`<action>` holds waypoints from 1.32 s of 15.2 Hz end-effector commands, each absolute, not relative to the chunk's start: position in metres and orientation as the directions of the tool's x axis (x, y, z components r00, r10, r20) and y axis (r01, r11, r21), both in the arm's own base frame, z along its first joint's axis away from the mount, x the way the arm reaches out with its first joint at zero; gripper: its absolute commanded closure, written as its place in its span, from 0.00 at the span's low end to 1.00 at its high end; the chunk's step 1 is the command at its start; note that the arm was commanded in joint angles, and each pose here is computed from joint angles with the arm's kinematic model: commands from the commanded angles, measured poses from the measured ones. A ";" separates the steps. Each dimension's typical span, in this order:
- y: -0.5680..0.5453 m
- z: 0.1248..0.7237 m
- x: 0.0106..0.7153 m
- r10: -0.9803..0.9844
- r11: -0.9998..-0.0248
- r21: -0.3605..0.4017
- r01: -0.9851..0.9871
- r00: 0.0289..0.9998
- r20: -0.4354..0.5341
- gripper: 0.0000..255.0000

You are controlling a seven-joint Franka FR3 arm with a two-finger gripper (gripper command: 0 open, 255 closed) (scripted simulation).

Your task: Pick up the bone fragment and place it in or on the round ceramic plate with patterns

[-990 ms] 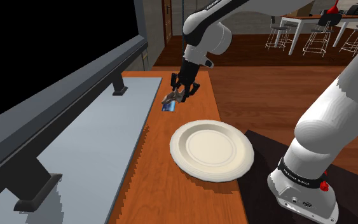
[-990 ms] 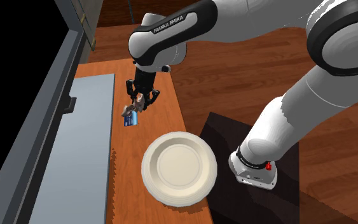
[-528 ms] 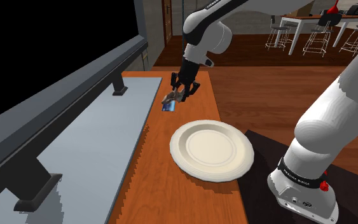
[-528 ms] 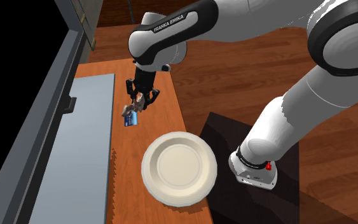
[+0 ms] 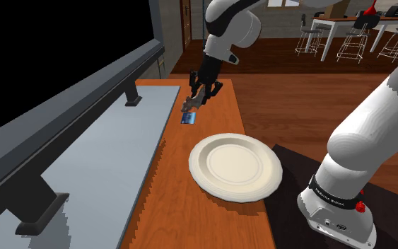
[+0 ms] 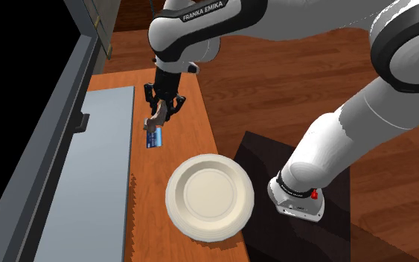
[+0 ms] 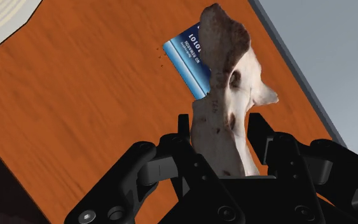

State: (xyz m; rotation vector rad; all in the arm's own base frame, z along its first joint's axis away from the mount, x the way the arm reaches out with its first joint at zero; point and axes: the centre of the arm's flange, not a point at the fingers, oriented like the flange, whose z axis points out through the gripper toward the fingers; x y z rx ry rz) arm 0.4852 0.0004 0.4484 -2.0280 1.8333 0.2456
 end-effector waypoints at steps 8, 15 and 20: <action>0.000 0.493 0.485 -0.914 -0.065 -0.170 -0.983 0.127 -0.385 1.00; 0.049 0.493 0.407 -0.914 -0.065 -0.170 -0.983 0.127 -0.385 1.00; 0.084 0.492 0.351 -0.914 -0.065 -0.170 -0.983 0.127 -0.385 1.00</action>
